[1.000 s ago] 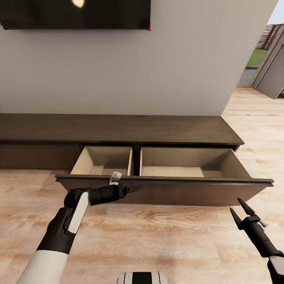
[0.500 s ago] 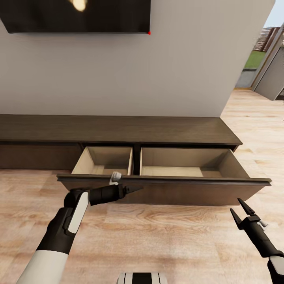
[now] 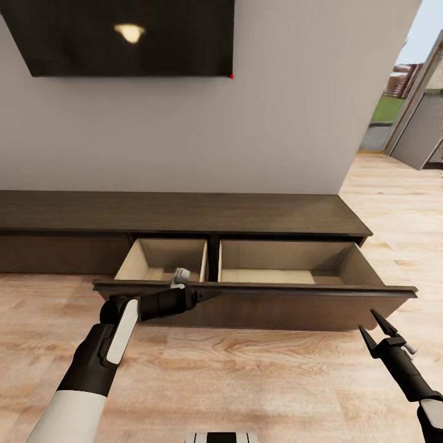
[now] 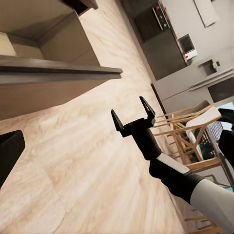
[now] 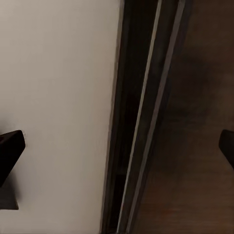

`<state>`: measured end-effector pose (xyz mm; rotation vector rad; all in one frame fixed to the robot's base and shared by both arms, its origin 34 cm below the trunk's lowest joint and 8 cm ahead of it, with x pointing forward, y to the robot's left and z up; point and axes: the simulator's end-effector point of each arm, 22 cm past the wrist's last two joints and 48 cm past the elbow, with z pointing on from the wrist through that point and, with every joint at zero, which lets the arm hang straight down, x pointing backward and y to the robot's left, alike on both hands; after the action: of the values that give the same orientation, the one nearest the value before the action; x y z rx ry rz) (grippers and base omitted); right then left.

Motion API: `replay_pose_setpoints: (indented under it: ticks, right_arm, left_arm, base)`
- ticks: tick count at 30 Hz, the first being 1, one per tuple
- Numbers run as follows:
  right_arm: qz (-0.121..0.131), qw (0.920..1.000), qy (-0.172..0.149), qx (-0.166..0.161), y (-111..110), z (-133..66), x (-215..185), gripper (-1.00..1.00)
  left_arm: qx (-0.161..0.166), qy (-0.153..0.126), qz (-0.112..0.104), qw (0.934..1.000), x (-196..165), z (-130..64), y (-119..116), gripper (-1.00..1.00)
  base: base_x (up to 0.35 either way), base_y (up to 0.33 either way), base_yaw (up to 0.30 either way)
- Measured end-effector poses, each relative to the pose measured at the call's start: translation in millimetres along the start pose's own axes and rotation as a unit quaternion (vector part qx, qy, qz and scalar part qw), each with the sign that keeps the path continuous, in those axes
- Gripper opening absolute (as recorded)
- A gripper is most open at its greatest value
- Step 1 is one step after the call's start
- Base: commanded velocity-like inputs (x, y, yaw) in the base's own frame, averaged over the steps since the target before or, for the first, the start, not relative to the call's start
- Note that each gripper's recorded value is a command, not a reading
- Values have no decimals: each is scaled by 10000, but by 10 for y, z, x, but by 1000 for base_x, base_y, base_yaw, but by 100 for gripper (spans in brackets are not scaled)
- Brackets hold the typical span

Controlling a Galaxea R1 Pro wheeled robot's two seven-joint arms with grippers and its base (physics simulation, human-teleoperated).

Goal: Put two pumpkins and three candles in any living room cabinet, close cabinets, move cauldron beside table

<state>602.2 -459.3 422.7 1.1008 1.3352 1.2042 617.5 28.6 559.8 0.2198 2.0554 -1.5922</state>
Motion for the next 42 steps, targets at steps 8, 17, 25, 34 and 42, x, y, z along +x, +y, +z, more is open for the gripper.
replay_pose_setpoints:
  ticks: [8, 17, 25, 34, 42]
  right_arm:
    - [-18, 9999, -16, -164, 179, 20, -20, 100]
    - [-33, 9994, -32, -349, 381, 37, -33, 100]
    - [-51, 9986, -47, -527, 578, 48, -47, 100]
    - [-61, 9973, -65, -723, 791, 50, -64, 100]
    - [-67, 9969, -68, -777, 848, 51, -68, 100]
  left_arm:
    - [22, -46, 150, 9999, -71, -36, -160, 100]
    - [49, -96, 316, 9994, -142, -75, -344, 100]
    - [46, -144, 472, 9988, -204, -112, -510, 100]
    - [0, -206, 641, 9977, -269, -149, -673, 100]
    - [3, -225, 694, 9973, -287, -164, -723, 100]
  base:
    - [0, 0, 0]
    - [0, 0, 0]
    - [0, 0, -52]
    - [0, 0, -170]
    - [-17, -13, -187]
